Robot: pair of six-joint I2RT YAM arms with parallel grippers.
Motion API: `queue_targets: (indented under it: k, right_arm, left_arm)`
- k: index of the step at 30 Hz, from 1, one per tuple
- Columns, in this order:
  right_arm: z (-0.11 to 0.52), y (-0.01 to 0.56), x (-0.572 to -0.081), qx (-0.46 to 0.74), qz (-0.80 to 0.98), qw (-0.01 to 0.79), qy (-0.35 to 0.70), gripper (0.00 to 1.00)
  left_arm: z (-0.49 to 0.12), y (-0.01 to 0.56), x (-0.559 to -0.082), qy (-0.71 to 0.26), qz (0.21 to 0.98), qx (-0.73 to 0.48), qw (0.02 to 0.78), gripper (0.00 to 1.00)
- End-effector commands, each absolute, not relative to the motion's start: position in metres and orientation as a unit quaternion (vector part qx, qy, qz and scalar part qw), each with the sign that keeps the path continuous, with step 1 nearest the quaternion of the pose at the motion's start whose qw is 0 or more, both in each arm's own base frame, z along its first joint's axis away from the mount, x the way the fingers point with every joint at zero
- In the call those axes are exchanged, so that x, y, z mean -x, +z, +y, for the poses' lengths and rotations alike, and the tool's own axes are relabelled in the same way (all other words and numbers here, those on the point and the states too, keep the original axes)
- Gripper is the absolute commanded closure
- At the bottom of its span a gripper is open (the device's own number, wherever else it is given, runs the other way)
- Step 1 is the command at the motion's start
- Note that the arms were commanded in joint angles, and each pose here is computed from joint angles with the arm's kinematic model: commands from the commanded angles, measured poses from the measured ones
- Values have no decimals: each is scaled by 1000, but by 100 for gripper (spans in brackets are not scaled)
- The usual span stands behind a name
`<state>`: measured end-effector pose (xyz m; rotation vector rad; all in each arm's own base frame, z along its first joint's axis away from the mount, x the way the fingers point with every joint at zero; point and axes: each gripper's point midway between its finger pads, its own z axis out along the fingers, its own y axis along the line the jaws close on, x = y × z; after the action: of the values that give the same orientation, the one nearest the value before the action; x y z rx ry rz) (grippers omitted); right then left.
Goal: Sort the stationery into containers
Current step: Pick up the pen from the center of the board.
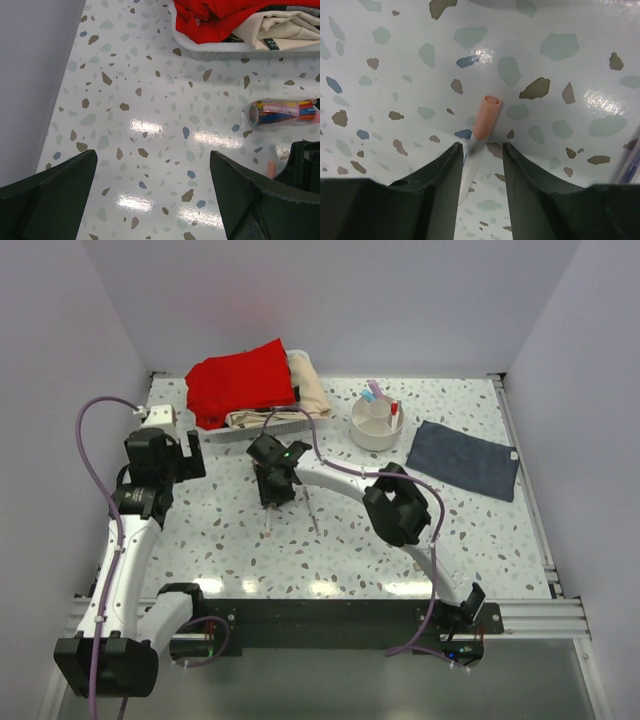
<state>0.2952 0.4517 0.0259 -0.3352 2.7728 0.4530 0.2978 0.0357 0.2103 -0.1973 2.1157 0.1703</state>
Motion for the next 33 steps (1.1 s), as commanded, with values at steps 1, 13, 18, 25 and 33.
queue_targets:
  k: [1,13,18,25,33]
  right_arm:
    - [453,10,-290,119,972,164,121,63]
    - [396,-73,-254,175,976,125,-30,74]
    - [399,-80,-248,184,977,109,-10,100]
    - [448,46,-299,255,931,239,107,100]
    - [409,212,-345,255,868,365,220,100]
  left_arm:
    - [39,217,-293,71,863,82,493,0]
    - [42,226,-294,69,857,89,503,0]
    - [42,225,-294,63,859,92,500,0]
    - [33,245,-304,63,840,11,539,5]
    - [-14,270,-330,-23,786,-122,605,5]
